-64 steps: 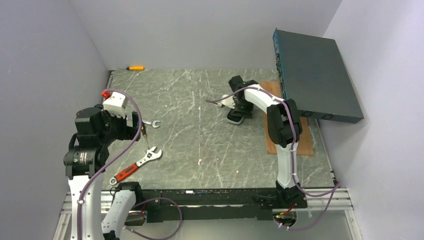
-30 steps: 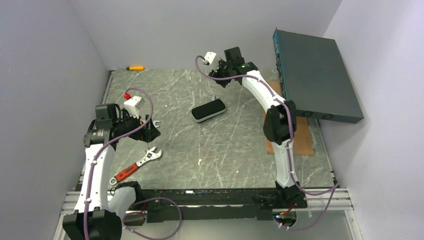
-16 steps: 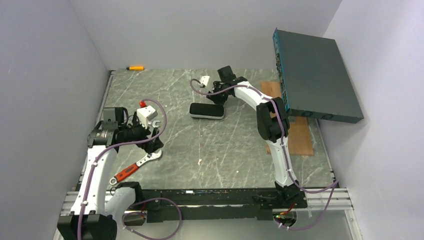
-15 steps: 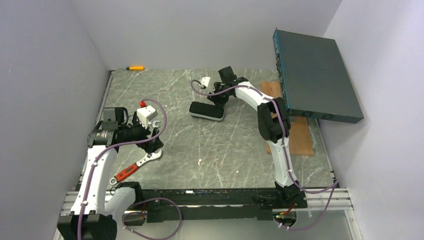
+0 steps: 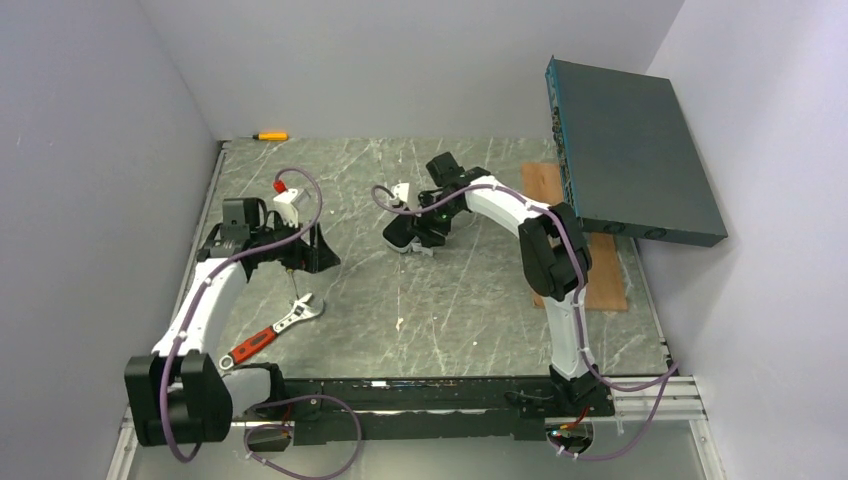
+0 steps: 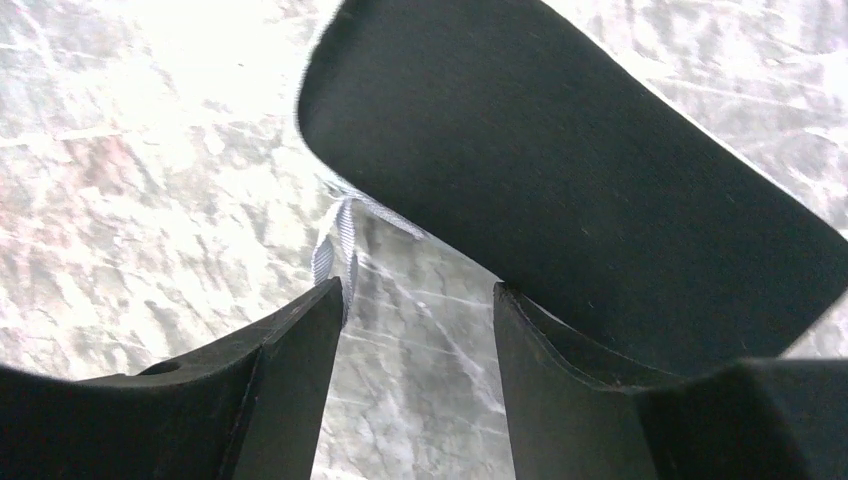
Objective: Open the umbrella
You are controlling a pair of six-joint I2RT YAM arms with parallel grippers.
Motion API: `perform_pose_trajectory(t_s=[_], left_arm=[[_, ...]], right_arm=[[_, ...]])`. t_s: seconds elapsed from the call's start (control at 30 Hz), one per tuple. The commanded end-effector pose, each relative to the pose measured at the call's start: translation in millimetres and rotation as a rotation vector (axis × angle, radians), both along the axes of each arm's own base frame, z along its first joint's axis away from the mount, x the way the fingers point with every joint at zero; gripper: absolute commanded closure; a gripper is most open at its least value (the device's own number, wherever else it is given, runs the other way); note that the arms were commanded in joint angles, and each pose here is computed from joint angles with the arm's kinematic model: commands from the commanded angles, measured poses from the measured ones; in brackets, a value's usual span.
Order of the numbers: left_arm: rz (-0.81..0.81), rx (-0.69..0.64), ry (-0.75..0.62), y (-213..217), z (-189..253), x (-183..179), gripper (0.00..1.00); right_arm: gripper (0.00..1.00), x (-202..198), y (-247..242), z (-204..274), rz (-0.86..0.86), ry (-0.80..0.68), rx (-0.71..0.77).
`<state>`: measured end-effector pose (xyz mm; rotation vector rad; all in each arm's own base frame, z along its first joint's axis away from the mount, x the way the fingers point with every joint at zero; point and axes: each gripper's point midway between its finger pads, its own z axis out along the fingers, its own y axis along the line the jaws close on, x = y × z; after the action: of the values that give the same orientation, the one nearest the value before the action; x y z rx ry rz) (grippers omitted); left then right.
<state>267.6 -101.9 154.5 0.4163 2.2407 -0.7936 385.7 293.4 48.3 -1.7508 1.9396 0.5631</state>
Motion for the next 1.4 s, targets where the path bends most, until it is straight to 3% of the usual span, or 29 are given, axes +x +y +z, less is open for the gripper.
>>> perform_pose_trajectory(t_s=[0.0, 0.13, 0.27, 0.4, 0.57, 0.83, 0.9, 1.1, 1.37], left_arm=[[0.063, -0.037, -0.08, 2, 21, 48, 0.12], [0.063, -0.036, -0.08, 3, 25, 62, 0.14], [0.066, -0.014, -0.081, 6, 25, 67, 0.14], [0.04, -0.005, -0.073, 5, 19, 62, 0.13], [0.036, 0.007, -0.061, 6, 14, 59, 0.13], [0.049, 0.11, -0.131, 26, 25, 58, 0.11], [0.058, 0.099, -0.12, 28, 24, 54, 0.11], [0.026, 0.121, -0.129, 29, 20, 38, 0.11], [-0.014, 0.181, -0.196, 34, 18, 23, 0.16]], right_arm=[[0.39, 52, -15, 41, -0.058, -0.148, 0.051], [0.27, 80, -30, 67, -0.082, -0.226, 0.045], [0.06, 99, -32, 95, -0.124, -0.261, 0.086], [0.03, 126, -35, 89, -0.176, -0.259, 0.082], [0.01, 132, -13, 78, -0.2, -0.135, 0.163], [0.01, 102, -3, 48, -0.256, 0.074, 0.207], [0.05, 90, -2, 43, -0.259, 0.131, 0.222], [0.32, 43, 7, 34, -0.275, 0.37, 0.274], [0.37, -10, 15, 29, -0.33, 0.384, 0.242]])
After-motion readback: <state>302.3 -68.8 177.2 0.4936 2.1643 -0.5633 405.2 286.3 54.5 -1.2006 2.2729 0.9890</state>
